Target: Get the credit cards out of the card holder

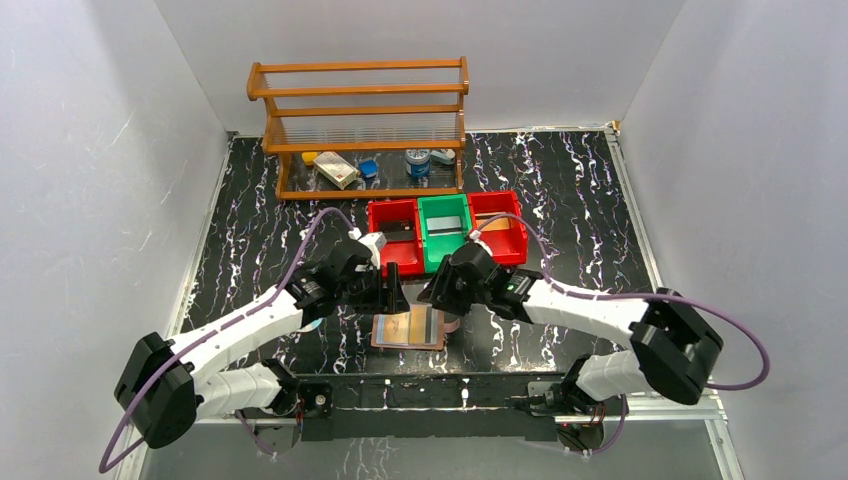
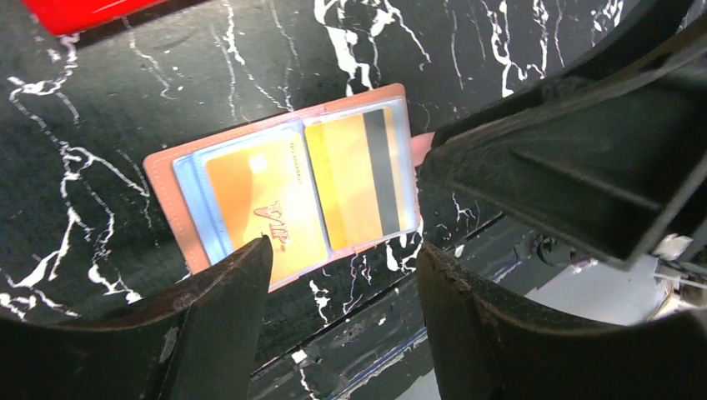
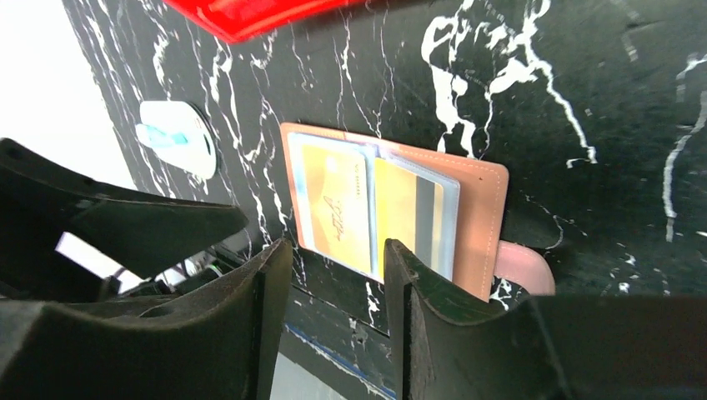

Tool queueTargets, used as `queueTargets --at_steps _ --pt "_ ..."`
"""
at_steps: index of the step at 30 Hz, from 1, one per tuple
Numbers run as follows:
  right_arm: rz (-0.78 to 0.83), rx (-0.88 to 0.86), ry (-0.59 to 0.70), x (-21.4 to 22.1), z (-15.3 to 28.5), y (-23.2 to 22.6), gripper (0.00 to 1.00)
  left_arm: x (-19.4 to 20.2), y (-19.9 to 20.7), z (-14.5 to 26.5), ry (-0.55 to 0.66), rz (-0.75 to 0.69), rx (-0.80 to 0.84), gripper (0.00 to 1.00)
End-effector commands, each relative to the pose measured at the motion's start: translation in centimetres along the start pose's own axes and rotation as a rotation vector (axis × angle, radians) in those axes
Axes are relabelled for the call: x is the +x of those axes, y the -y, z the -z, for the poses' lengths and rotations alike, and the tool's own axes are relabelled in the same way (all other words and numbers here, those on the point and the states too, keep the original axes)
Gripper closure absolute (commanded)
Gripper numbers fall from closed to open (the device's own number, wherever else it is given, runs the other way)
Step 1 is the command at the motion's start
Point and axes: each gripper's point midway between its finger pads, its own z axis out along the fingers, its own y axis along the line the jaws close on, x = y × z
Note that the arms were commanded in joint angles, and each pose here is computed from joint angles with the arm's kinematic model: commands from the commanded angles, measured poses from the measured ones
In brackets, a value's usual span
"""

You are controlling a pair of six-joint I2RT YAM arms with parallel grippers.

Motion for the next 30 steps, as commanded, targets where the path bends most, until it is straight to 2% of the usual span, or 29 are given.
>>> queueTargets --at_steps 1,6,16,30 --pt "0.002 -0.062 -0.116 1.8 -1.1 -1.5 0.48 -0.9 -1.2 0.7 0.067 0.041 -0.072 0.36" --pt "0.015 0.045 -0.159 2.5 -2.1 0.5 0.48 -1.4 -0.7 0.7 0.078 0.036 -0.059 0.35" --pt "0.014 0.136 -0.184 3.4 -2.8 3.4 0.48 -1.6 0.2 0.1 0.056 0.018 -0.021 0.34" --pt "-0.044 0.208 -0.222 4.6 -3.2 6.5 0.48 2.2 1.5 -3.3 -0.112 0.114 0.132 0.37"
